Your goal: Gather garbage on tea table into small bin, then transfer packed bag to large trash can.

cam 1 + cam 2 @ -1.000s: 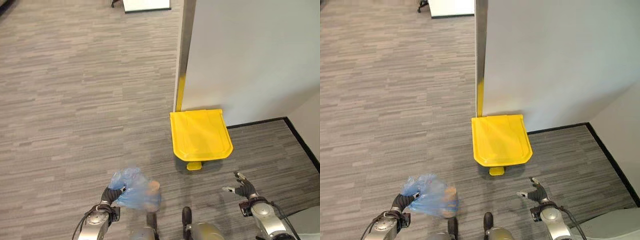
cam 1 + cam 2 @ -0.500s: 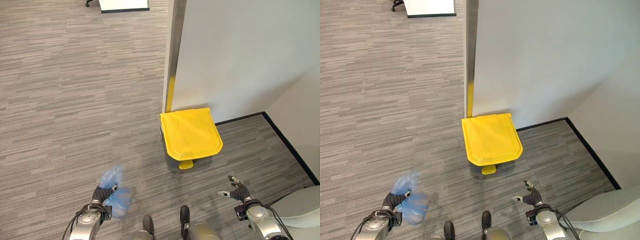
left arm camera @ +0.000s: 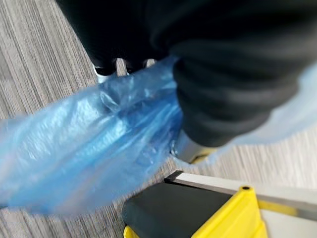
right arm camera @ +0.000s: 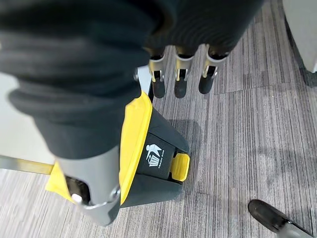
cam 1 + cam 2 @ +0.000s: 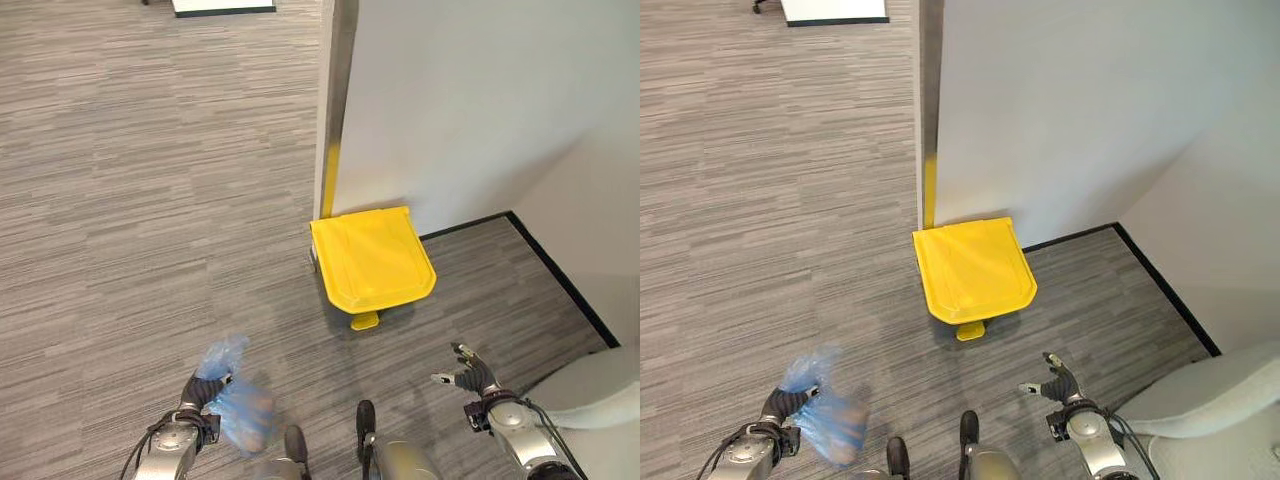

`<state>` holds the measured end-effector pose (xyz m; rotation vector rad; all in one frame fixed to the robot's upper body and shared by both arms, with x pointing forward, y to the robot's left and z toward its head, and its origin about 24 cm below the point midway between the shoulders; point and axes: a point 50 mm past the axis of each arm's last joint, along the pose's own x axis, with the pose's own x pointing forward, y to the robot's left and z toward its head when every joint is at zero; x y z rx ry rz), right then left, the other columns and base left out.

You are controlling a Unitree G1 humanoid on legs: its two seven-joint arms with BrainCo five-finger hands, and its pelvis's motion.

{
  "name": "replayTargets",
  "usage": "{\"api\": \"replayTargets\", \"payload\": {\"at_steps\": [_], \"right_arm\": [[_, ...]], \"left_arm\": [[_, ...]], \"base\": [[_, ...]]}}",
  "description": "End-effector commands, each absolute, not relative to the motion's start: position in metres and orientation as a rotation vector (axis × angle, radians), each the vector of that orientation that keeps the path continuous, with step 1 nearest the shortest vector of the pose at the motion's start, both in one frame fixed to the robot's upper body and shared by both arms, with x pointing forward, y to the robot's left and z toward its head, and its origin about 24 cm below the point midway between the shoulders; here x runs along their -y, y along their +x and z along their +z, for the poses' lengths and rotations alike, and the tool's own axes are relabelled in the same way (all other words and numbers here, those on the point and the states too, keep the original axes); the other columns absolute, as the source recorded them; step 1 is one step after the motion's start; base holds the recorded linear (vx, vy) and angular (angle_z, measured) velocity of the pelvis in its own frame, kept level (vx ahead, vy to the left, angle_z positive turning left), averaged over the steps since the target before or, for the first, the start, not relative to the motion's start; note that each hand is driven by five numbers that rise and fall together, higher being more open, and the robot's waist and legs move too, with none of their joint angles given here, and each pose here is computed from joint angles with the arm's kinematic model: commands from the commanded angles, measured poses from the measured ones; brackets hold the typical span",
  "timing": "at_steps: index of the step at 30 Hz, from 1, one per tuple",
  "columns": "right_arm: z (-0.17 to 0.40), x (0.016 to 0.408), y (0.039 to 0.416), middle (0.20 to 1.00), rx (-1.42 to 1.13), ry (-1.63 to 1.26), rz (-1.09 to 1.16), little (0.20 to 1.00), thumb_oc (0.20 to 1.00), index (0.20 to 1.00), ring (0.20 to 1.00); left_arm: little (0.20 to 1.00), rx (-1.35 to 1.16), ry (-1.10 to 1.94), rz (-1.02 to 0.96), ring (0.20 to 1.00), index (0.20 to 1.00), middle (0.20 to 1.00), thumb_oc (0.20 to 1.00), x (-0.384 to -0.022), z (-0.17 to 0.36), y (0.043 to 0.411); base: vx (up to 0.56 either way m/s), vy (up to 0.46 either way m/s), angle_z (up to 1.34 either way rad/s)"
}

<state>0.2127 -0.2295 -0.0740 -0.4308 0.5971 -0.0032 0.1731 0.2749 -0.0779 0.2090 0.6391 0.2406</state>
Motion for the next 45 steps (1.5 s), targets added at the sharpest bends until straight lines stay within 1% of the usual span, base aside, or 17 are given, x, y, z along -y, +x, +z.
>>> {"api": "replayTargets", "payload": {"at_steps": [1, 10, 11, 14, 18, 23, 30, 32, 33, 35, 36, 37, 40, 45], "right_arm": [[-0.059, 0.234, 0.225, 1.000, -0.517, -0.454, -0.017, 1.000, 1.000, 1.000, 1.000], [-0.067, 0.246, 0.209, 1.000, -0.572, -0.432, -0.064, 1.000, 1.000, 1.000, 1.000], [-0.067, 0.251, 0.206, 1.000, -0.578, -0.416, -0.093, 1.000, 1.000, 1.000, 1.000], [-0.073, 0.259, 0.196, 1.000, -0.609, -0.379, -0.148, 1.000, 1.000, 1.000, 1.000], [-0.071, 0.258, 0.202, 1.000, -0.589, -0.364, -0.154, 1.000, 1.000, 1.000, 1.000], [-0.062, 0.240, 0.219, 1.000, -0.528, -0.383, -0.062, 1.000, 1.000, 1.000, 1.000], [-0.017, 0.189, 0.272, 1.000, -0.283, -0.392, 0.130, 1.000, 1.000, 1.000, 1.000], [0.011, 0.168, 0.300, 1.000, -0.163, -0.410, 0.182, 1.000, 1.000, 1.000, 1.000], [0.021, 0.162, 0.309, 1.000, -0.130, -0.413, 0.192, 1.000, 1.000, 1.000, 1.000], [0.054, 0.149, 0.338, 1.000, -0.033, -0.414, 0.184, 1.000, 1.000, 1.000, 1.000], [0.054, 0.149, 0.338, 1.000, -0.033, -0.414, 0.184, 1.000, 1.000, 1.000, 1.000], [0.068, 0.148, 0.349, 1.000, -0.003, -0.429, 0.166, 1.000, 1.000, 1.000, 1.000], [0.092, 0.158, 0.367, 1.000, 0.034, -0.464, 0.119, 1.000, 1.000, 1.000, 1.000], [0.132, 0.182, 0.387, 1.000, 0.087, -0.537, 0.035, 1.000, 1.000, 1.000, 1.000]], "left_arm": [[0.200, -0.510, 0.231, 0.230, 0.200, 0.200, 0.200, 0.200, -0.281, -0.056, 0.190], [0.200, -0.479, 0.248, 0.230, 0.200, 0.200, 0.200, 0.200, -0.281, -0.049, 0.203], [0.200, -0.458, 0.231, 0.219, 0.200, 0.200, 0.200, 0.200, -0.277, -0.046, 0.208], [0.200, -0.507, 0.188, 0.212, 0.200, 0.200, 0.200, 0.200, -0.269, -0.059, 0.202], [0.200, -0.512, 0.178, 0.209, 0.200, 0.200, 0.200, 0.200, -0.265, -0.061, 0.202], [0.200, -0.503, 0.181, 0.177, 0.200, 0.200, 0.200, 0.200, -0.260, -0.061, 0.201], [0.200, -0.443, 0.216, 0.067, 0.200, 0.200, 0.200, 0.200, -0.242, -0.053, 0.212], [0.200, -0.397, 0.231, 0.033, 0.200, 0.200, 0.200, 0.200, -0.234, -0.046, 0.223], [0.200, -0.381, 0.228, 0.022, 0.200, 0.200, 0.200, 0.200, -0.231, -0.043, 0.227], [0.200, -0.303, 0.210, -0.022, 0.200, 0.200, 0.200, 0.200, -0.218, -0.029, 0.242], [0.200, -0.303, 0.210, -0.022, 0.200, 0.200, 0.200, 0.200, -0.218, -0.029, 0.242], [0.200, -0.257, 0.204, -0.057, 0.200, 0.200, 0.200, 0.200, -0.209, -0.020, 0.251], [0.200, -0.181, 0.221, -0.124, 0.200, 0.200, 0.200, 0.200, -0.197, -0.004, 0.264], [0.200, 0.008, 0.219, -0.333, 0.200, 0.200, 0.200, 0.200, -0.153, 0.037, 0.281]], "base": [[0.16, 0.022, 0.03], [0.32, -0.103, 0.55], [0.37, -0.174, 0.94], [0.45, -0.287, 0.79], [0.04, -0.060, 0.14], [-0.04, 0.039, -0.15], [-0.01, 0.018, -0.11], [-0.01, -0.011, 0.16], [0.00, -0.016, 0.20], [0.01, -0.023, 0.16], [0.01, -0.038, 0.16], [0.01, -0.029, 0.18], [-0.02, -0.036, 0.21], [-0.03, -0.038, 0.05]]}}
